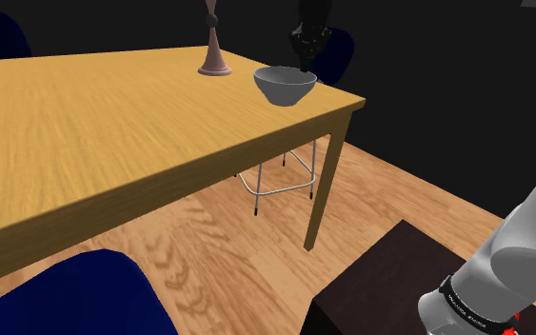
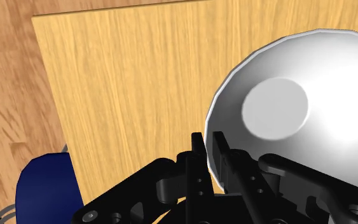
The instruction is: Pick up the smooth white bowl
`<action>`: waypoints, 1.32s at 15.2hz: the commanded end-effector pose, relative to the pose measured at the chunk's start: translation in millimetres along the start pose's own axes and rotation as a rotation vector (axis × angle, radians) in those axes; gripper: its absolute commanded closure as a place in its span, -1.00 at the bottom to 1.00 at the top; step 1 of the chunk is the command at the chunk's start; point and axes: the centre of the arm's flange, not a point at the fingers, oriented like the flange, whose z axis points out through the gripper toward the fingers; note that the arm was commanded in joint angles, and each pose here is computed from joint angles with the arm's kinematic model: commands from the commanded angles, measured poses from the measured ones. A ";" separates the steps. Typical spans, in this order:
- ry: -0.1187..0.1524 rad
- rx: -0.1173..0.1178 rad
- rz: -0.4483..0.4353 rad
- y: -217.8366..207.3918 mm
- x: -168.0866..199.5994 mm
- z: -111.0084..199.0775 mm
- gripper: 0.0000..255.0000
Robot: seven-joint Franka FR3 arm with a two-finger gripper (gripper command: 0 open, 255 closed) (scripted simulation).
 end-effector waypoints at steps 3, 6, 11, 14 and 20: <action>-0.001 0.000 -0.001 -0.3 -0.2 0.3 1.00; -0.001 0.000 -0.001 -0.2 0.9 -4.2 1.00; -0.001 0.000 -0.001 0.9 2.1 -30.6 1.00; -0.001 0.000 -0.001 1.6 2.8 -46.4 1.00; -0.001 0.000 -0.001 2.9 4.2 -78.0 1.00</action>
